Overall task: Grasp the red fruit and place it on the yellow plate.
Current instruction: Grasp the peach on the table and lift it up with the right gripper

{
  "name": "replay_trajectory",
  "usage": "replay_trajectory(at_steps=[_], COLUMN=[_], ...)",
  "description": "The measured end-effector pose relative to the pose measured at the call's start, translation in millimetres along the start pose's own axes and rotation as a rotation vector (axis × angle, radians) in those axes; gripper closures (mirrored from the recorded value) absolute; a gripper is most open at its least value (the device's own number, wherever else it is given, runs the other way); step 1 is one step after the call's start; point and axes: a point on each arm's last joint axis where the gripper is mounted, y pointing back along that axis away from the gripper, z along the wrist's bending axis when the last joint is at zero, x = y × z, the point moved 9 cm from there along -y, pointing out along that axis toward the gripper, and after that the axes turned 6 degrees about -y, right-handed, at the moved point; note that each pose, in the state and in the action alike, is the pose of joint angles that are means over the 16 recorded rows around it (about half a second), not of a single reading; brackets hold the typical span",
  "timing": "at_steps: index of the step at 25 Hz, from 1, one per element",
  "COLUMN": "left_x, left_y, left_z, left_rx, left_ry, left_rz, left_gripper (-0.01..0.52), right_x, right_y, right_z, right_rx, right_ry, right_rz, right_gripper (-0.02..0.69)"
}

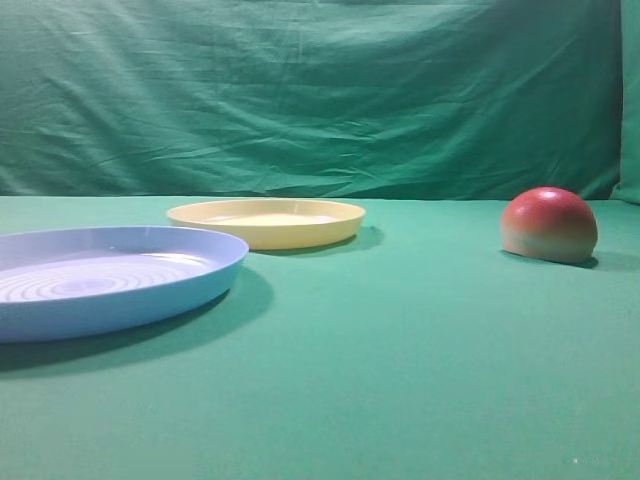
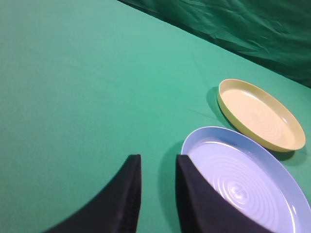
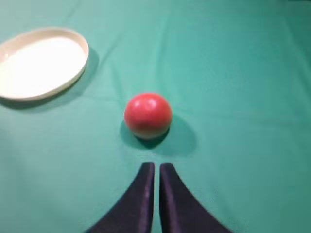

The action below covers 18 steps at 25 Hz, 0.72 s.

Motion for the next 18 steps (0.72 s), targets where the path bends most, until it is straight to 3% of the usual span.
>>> replay_trajectory(at_steps=[9,12,18], left_x=[0.0,0.0,0.0], left_y=[0.0,0.0,0.0], left_z=[0.0,0.0,0.0], left_rx=[0.000,0.000,0.000], left_ry=[0.000,0.000,0.000], left_rz=[0.000,0.000,0.000], left_gripper=[0.357,0.357,0.357], right_x=[-30.6,-35.9,-42.0], right_y=[-53.4,-72.9,-106.7], right_z=[16.6,20.1,18.8], right_rx=[-0.026,-0.026,-0.016], right_ry=[0.127,0.143,0.136], right_rz=[0.157,0.194,0.231], right_gripper=[0.630,0.549,0.310])
